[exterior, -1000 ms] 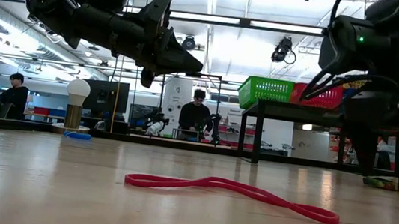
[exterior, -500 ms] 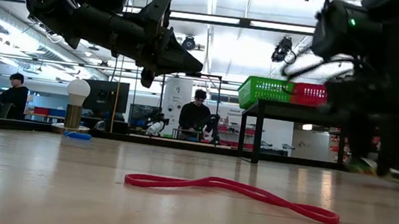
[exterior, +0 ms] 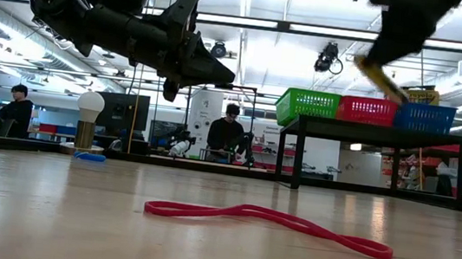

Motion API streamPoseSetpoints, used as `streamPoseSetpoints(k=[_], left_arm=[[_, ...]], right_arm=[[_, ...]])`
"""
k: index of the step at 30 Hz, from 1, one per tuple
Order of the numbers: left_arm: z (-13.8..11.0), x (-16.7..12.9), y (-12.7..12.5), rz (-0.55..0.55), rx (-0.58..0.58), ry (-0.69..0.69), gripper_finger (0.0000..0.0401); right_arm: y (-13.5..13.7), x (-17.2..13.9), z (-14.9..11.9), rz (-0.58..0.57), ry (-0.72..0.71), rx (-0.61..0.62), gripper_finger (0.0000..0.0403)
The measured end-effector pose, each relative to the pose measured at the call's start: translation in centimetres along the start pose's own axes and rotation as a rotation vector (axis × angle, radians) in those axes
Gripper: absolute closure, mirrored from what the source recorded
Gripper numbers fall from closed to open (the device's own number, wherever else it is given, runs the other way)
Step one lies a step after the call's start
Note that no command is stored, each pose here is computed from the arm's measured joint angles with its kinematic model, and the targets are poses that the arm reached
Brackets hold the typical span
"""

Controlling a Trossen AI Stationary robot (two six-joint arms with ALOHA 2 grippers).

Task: Pick & Place Office Desk Supplies
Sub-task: Put the small crayon box into the blue bin

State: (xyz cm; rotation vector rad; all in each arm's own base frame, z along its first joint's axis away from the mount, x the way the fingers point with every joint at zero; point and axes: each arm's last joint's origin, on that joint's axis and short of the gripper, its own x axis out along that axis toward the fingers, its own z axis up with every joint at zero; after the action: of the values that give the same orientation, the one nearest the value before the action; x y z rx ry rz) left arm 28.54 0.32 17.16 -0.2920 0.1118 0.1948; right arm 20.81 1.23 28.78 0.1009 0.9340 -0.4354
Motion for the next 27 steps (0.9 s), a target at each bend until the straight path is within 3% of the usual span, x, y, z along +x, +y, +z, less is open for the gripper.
streamPoseSetpoints(k=[5, 12, 19, 27], left_arm=[[0.0, 0.0, 0.0, -0.001, -0.008, 0.000, 0.0392], [0.0, 0.0, 0.0, -0.001, -0.011, -0.001, 0.0392], [0.0, 0.0, 0.0, -0.001, -0.018, -0.002, 0.0392], [0.0, 0.0, 0.0, 0.000, -0.015, -0.002, 0.0392]], right_arm=[[-4.8, -5.1, 0.6, -0.243, -0.286, 0.362, 0.0242], [-9.3, -7.6, -0.7, -0.564, -0.459, 0.637, 0.0242], [-11.1, -6.0, -1.9, -0.798, -0.460, 0.774, 0.0242], [-11.3, -3.0, -3.5, -0.847, -0.460, 0.862, 0.0242]])
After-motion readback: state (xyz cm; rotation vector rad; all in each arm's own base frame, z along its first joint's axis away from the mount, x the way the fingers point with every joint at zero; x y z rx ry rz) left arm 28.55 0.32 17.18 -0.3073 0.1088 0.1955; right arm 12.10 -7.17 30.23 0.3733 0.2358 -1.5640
